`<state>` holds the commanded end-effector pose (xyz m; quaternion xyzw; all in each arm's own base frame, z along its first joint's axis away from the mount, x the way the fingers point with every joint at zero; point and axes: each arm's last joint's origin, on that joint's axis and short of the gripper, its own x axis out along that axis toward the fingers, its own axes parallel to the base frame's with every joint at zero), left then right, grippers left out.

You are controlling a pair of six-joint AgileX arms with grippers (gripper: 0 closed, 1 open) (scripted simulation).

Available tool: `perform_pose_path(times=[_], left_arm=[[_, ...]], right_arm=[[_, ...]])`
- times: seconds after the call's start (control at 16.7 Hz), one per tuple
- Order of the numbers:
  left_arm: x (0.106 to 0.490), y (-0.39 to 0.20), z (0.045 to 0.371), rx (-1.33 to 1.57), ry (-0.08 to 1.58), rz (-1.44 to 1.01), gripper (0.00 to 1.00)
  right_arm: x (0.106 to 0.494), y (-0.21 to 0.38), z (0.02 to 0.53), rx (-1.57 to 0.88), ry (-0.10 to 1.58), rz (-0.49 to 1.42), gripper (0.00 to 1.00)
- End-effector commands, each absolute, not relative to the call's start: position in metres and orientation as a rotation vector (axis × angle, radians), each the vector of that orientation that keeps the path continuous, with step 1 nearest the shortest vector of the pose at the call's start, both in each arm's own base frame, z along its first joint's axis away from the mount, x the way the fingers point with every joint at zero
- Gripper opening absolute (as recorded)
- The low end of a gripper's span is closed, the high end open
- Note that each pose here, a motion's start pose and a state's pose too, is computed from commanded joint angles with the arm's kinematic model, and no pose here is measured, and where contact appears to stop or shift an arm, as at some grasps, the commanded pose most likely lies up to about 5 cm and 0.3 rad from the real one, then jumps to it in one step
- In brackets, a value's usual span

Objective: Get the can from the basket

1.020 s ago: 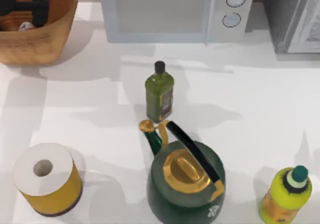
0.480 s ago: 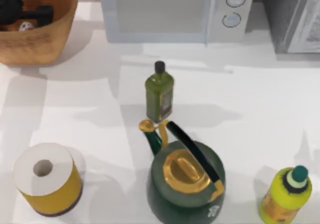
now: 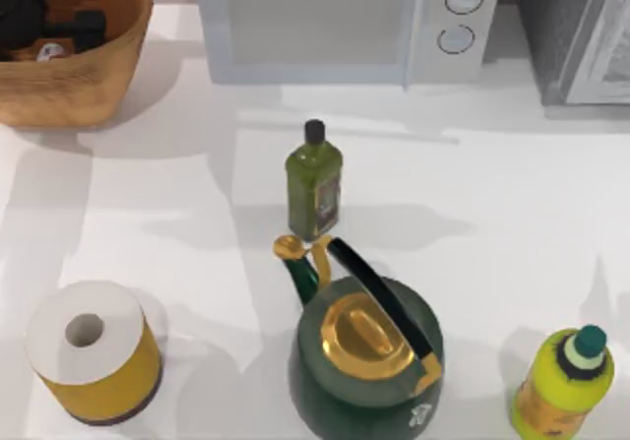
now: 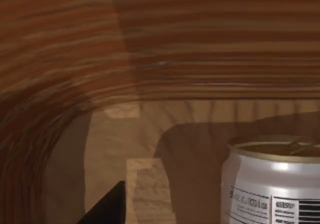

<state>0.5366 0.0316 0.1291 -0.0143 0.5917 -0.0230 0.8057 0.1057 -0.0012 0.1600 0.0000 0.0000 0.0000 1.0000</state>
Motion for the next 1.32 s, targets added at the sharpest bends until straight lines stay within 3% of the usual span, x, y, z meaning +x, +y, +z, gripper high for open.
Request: perform_pose_path(times=[0.66,1.14,1.2,1.32], left_arm=[[0.537,0.032,0.129,-0.031,1.267,-0.049,0.02],[0.537,0.032,0.129,-0.031,1.267,-0.049,0.00],[0.537,0.033,0.147,-0.022,1.228,-0.046,0.00],[0.536,0.033,0.149,-0.023,1.223,-0.043,0.00]], right_arm=[[0.106,-0.001,0.160,0.000,0.000,0.000,1.00],[0.106,-0.001,0.160,0.000,0.000,0.000,1.00],[0.106,-0.001,0.160,0.000,0.000,0.000,1.00],[0.106,-0.001,0.160,0.000,0.000,0.000,1.00]])
